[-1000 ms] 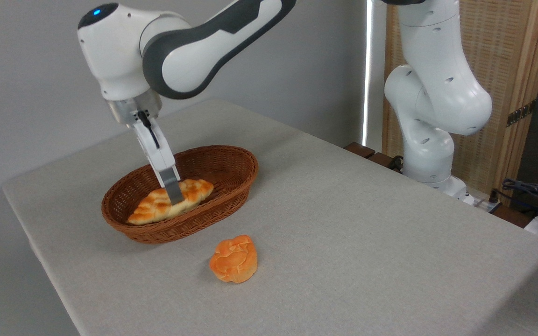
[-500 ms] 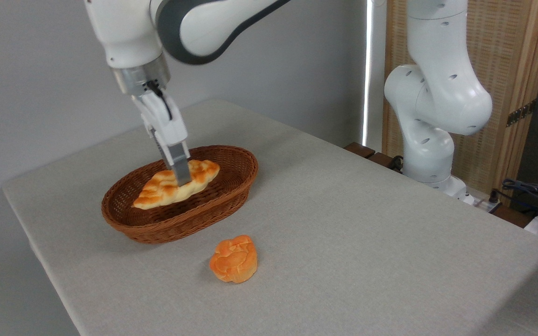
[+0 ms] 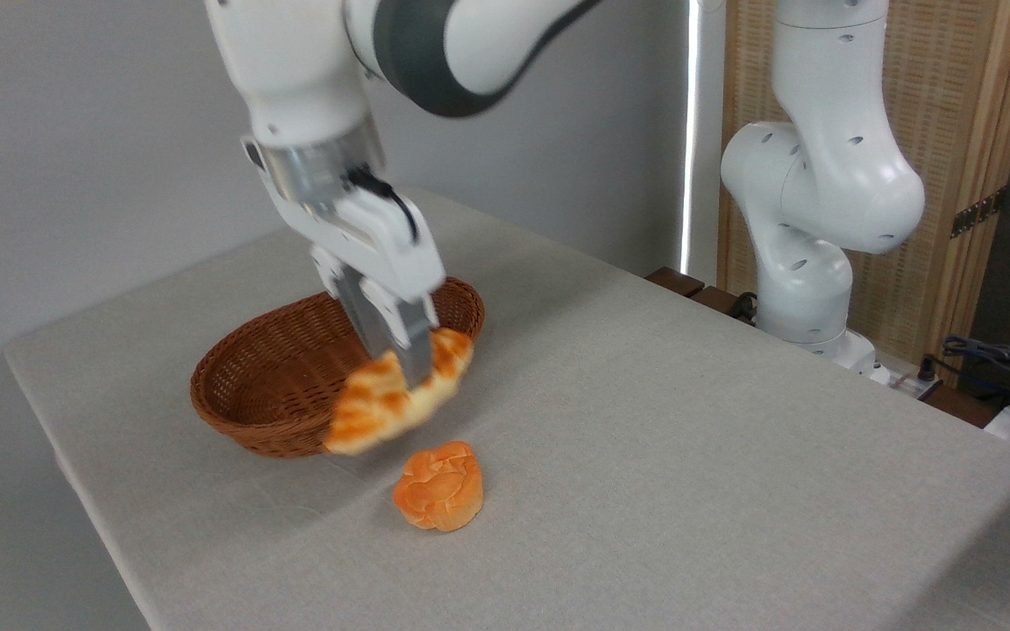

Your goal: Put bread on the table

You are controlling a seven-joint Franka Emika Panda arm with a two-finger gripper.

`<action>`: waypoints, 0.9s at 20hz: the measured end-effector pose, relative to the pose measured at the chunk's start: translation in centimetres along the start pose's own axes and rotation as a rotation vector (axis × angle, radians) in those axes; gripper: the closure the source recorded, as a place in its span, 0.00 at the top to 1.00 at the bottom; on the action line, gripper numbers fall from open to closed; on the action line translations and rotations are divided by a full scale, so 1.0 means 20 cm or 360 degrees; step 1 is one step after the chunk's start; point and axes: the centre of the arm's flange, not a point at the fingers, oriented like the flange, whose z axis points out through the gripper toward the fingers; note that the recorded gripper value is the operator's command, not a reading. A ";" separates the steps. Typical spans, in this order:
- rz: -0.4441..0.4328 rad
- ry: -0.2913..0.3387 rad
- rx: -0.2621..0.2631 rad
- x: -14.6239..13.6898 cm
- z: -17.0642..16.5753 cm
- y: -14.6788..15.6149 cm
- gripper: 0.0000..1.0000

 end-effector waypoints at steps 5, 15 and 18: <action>-0.0071 -0.0094 -0.0031 -0.11 0.14 -0.10 1.00; -0.0065 -0.0070 -0.0013 -0.11 0.10 -0.08 1.00; -0.0047 0.0007 0.0044 -0.10 -0.04 -0.06 1.00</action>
